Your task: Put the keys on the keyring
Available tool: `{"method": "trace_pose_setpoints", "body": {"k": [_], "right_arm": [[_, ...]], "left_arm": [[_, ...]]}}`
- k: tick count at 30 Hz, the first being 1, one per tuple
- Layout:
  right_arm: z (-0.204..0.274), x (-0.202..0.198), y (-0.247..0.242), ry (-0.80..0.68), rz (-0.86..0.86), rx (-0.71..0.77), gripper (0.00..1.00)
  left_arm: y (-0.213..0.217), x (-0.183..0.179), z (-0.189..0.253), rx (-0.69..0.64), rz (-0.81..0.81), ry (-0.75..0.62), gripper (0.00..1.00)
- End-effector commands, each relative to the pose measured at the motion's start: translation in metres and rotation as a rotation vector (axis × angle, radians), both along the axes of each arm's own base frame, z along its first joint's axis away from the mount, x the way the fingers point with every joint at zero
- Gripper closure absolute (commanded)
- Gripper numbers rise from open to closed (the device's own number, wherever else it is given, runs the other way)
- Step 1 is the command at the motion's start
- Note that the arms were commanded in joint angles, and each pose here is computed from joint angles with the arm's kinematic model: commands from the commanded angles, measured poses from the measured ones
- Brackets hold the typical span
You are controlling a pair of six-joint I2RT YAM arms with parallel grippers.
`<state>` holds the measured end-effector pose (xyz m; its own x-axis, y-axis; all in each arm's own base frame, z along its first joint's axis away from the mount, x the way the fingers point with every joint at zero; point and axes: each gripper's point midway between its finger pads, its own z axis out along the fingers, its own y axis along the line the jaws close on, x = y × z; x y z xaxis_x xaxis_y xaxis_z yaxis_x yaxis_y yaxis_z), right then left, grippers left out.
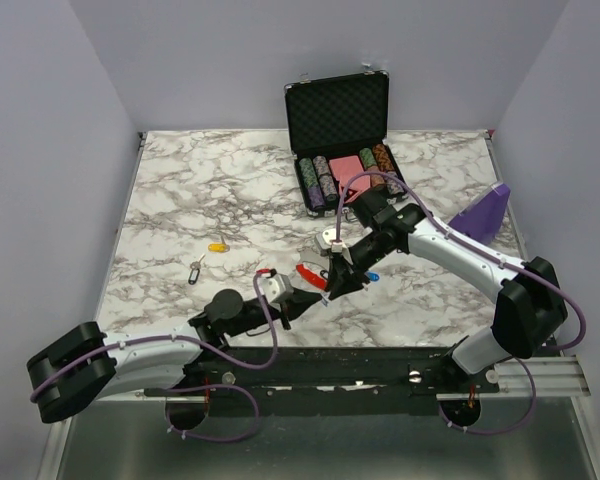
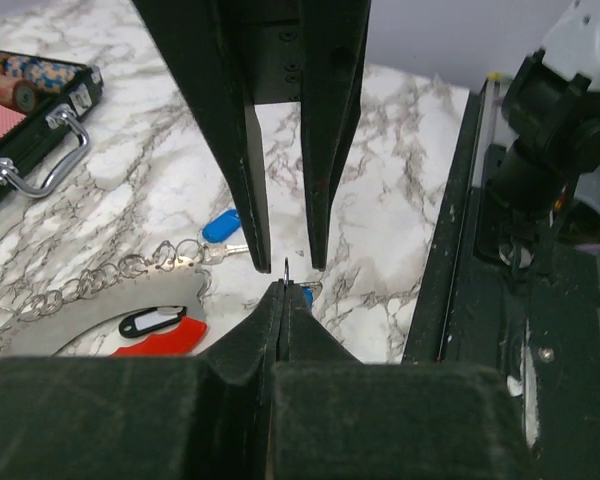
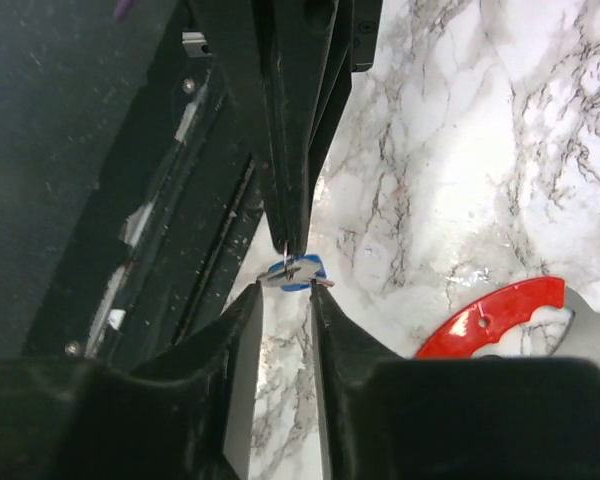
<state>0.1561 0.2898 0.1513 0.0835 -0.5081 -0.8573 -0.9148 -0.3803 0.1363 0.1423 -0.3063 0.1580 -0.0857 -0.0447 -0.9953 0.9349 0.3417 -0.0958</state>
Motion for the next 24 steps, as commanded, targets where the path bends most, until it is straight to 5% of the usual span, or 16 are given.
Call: {"method": "trace_pose_setpoints", "body": {"k": [1,8,24], "right_arm": [[0.027,-0.009,0.012,0.076,0.020,0.077,0.62],[0.052,-0.014,0.017,0.141,0.016,0.165,0.59],[0.070,-0.012,0.015,0.204,-0.008,0.245,0.64]], "left_arm": [[0.024,-0.001,0.045,-0.273,0.074,-0.028,1.00],[0.047,-0.019,0.067,-0.458,0.044,-0.049,1.00],[0.039,-0.020,0.067,-0.451,0.016,-0.036,1.00]]}}
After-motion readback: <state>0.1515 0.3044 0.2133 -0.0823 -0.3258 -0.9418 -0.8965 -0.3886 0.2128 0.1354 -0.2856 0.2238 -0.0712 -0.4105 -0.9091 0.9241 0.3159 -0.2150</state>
